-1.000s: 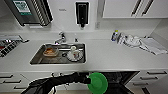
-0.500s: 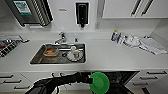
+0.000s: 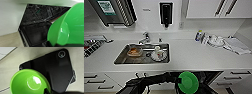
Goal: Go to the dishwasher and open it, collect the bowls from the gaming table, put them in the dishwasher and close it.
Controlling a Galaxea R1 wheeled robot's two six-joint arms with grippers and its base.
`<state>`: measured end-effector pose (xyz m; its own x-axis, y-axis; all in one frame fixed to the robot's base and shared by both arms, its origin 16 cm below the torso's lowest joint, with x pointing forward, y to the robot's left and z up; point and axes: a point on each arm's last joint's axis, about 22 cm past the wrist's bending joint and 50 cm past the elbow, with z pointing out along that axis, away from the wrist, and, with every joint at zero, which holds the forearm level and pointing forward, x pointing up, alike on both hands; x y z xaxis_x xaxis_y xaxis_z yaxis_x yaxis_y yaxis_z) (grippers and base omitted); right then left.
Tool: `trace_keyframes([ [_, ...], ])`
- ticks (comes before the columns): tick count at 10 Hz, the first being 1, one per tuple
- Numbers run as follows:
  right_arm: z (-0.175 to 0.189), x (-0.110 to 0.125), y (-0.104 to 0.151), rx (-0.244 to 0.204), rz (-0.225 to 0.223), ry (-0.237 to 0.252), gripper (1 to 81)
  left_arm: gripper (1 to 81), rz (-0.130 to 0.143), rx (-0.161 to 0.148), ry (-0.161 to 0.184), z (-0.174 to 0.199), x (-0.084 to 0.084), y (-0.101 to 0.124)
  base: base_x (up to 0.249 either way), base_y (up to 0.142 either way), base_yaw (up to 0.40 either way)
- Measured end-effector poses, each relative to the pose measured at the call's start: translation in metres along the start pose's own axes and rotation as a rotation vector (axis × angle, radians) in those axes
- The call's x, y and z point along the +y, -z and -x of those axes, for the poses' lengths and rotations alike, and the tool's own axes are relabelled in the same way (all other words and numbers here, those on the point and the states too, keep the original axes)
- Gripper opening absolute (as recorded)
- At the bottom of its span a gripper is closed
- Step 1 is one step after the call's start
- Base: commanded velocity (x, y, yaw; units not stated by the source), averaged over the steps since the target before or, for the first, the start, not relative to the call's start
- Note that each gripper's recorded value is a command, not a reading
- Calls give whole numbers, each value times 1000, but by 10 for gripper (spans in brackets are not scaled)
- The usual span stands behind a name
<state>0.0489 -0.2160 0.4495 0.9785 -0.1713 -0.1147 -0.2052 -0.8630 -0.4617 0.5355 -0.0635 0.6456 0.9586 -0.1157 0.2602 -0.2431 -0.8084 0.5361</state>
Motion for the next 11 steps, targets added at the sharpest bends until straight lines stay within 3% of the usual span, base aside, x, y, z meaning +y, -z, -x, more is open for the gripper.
trace_keyframes([
  [4,17,3,-4,-39,5,-22,10,10,25,-39,11,16,9,-26,0,0,0],
  [6,14,3,-5,-36,5,-20,10,10,21,-34,-3,14,10,-27,0,0,0],
  [9,14,-1,-7,-36,0,-20,10,10,30,-27,-8,11,24,-34,0,0,0],
  [11,24,0,-10,-57,1,-32,10,10,27,-31,12,16,12,-43,0,0,0],
])
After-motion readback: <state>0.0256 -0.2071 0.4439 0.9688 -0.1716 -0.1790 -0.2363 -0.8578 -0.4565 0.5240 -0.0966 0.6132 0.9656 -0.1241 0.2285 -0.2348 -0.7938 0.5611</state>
